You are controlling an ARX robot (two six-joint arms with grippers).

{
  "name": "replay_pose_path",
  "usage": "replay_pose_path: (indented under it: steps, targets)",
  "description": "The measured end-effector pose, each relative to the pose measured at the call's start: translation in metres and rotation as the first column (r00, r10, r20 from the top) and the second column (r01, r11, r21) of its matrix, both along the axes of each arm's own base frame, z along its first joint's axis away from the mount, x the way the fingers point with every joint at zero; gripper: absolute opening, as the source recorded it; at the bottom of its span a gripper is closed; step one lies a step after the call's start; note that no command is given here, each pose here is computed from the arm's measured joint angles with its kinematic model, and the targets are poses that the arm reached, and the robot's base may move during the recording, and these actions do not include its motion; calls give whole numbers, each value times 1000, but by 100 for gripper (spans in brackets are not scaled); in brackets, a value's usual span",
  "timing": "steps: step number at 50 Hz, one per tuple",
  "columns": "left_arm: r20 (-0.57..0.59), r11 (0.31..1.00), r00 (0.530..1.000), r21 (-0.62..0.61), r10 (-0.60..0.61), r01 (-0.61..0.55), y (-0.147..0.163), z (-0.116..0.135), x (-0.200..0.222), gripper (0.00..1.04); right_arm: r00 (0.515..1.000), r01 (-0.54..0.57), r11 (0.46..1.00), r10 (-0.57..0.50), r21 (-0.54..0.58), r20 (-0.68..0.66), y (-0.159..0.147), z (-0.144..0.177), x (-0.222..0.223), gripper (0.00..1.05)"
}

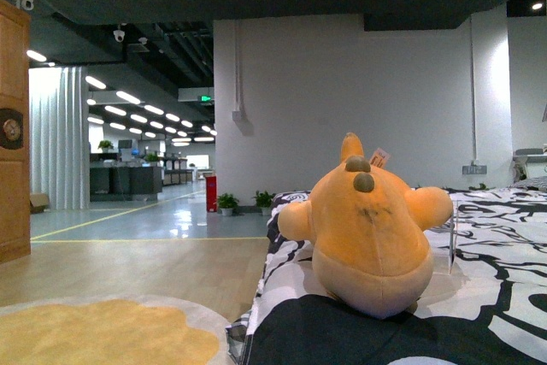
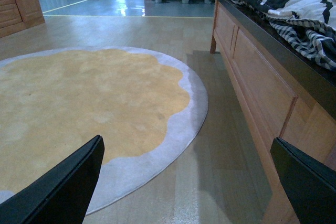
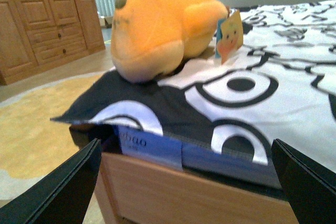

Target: Put away toys

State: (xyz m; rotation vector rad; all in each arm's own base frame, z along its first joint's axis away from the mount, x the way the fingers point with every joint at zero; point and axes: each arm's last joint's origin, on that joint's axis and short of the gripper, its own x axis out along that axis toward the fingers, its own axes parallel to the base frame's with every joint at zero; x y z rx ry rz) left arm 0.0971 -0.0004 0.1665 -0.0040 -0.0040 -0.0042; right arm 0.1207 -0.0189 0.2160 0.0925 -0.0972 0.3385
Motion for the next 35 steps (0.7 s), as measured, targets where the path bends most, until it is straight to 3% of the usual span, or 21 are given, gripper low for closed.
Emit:
replay_pose_path:
  steps: [7,19,29,35]
  targets:
    - [0,1000,1000,0,0,0,0,0,0,98,999,-20,1000,19,16,39,7,45,34,98]
    - [0,1000,1000,0,0,0,0,0,0,98,990,-111,994,111,-4,82,66,105,81,98]
    - [0,1000,1000,0,0,0,0,0,0,98,985,-167,985,168,-41,37,126,132,117,98]
    - [0,1000,1000,0,0,0,0,0,0,98,990,-133,988,135,-76,26,156,141,145,98]
